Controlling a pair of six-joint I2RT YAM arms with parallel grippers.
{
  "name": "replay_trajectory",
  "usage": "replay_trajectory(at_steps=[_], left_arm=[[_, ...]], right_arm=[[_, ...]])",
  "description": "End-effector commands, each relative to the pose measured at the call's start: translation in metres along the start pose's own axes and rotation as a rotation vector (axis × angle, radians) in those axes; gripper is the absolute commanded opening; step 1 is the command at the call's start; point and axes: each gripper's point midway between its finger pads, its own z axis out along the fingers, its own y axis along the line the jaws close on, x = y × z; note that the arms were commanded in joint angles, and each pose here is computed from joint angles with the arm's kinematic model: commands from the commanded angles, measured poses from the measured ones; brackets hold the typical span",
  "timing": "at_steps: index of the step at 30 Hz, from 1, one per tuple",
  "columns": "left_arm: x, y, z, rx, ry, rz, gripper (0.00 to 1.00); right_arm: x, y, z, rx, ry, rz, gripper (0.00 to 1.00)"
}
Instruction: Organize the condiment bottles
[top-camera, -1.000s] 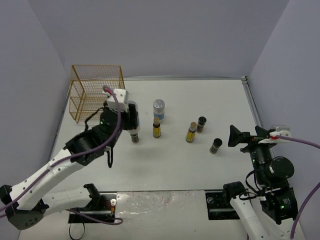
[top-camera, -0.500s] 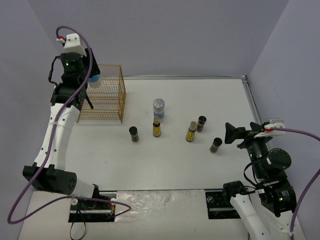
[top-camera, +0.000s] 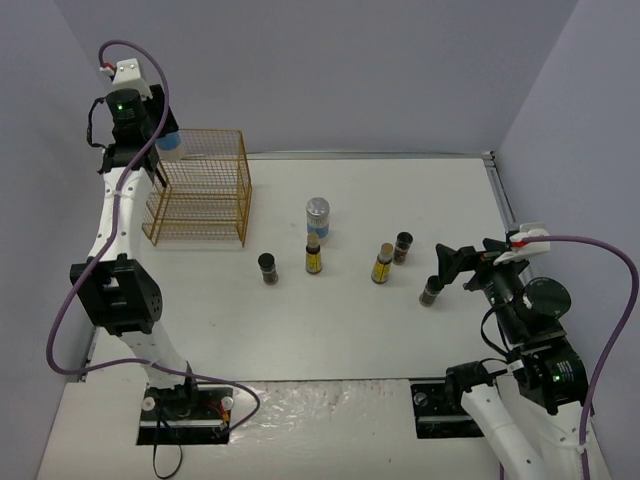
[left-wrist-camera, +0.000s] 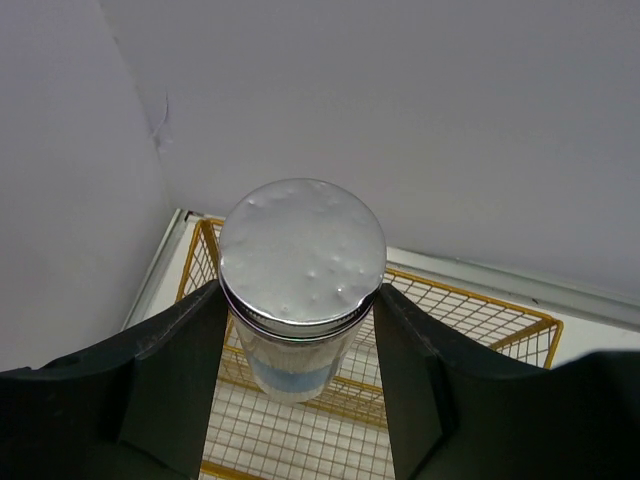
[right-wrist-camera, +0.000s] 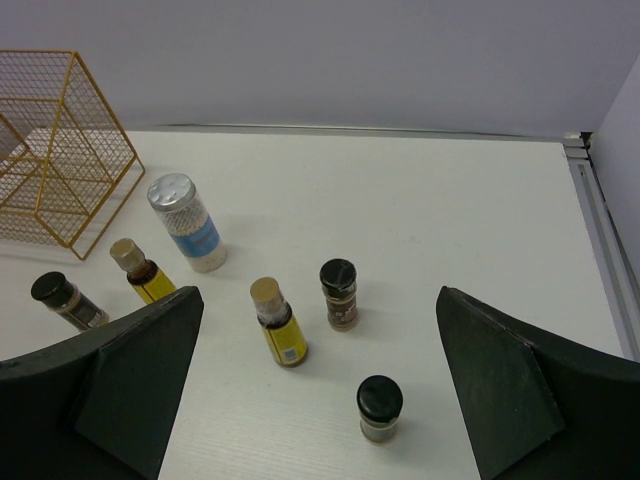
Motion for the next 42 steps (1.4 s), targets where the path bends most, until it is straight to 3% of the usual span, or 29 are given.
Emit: replay_trajectory(at_steps=[1, 9, 26, 30, 42], left_arm=[[-0.131, -0.024, -0.038, 0.102, -0.379, 0.014, 0.00], [-0.111, -0.017, -0.010, 0.082, -0.381, 0.033, 0.00], [-0.017, -0.002, 0.021, 0.079, -0.345, 0.048, 0.00], [0.014, 0.002, 0.030, 0.077, -0.286, 0.046, 0.09], [0.075, 0.005, 0.052, 0.081, -0.155, 0.042, 0.56]], right_arm=[[-0.027, 0.009, 0.007, -0.045, -0.072, -0.018, 1.00], [-0.025, 0.012, 0.013, -0.058, -0.053, -0.018, 1.00], [-0.019, 0.016, 0.008, -0.083, -0.055, -0.017, 1.00], [-0.017, 0.016, 0.008, -0.084, -0.053, -0.013, 1.00], [-0.015, 0.017, 0.004, -0.092, -0.057, 0.000, 1.00]])
